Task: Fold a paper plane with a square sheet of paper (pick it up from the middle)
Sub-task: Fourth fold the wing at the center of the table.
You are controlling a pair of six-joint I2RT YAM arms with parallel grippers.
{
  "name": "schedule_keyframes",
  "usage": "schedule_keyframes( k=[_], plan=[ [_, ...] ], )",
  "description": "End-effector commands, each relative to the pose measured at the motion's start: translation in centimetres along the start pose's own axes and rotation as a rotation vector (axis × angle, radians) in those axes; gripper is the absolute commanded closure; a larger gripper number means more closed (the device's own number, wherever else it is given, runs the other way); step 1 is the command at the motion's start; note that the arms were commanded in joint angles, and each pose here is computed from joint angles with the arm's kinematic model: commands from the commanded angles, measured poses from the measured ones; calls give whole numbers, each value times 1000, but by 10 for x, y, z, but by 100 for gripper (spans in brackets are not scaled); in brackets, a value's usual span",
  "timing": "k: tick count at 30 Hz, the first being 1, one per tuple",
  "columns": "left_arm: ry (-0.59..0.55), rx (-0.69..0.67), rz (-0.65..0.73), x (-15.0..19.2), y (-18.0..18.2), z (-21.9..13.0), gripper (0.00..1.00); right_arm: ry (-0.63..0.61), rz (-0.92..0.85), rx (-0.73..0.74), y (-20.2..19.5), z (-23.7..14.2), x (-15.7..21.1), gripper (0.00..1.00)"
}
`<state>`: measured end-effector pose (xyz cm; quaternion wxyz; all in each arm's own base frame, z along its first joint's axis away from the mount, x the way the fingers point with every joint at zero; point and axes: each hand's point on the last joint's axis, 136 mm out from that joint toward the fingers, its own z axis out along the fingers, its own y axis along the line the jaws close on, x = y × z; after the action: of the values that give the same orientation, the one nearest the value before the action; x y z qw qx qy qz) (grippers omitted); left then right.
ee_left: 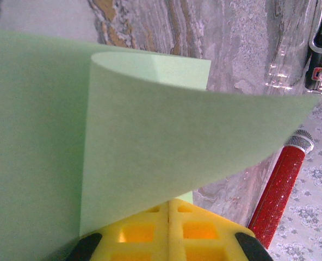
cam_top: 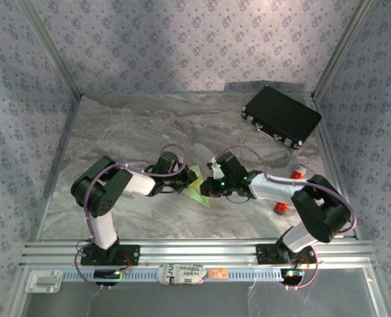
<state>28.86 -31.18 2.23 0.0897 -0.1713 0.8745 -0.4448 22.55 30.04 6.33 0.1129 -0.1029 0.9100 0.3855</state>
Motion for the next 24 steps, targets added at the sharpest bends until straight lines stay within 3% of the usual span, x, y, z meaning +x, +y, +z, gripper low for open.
schedule_keyframes(
  k=[1,10,24],
  plan=[
    [-4,-170,-67,5,57,2,98,9,15,6,3,12,-7,93],
    [-2,-171,-66,5,56,3,98,63,68,122,-31,28,7,92],
    [-2,-158,-50,2,49,2,98,105,145,132,-58,27,40,94]
  ],
)
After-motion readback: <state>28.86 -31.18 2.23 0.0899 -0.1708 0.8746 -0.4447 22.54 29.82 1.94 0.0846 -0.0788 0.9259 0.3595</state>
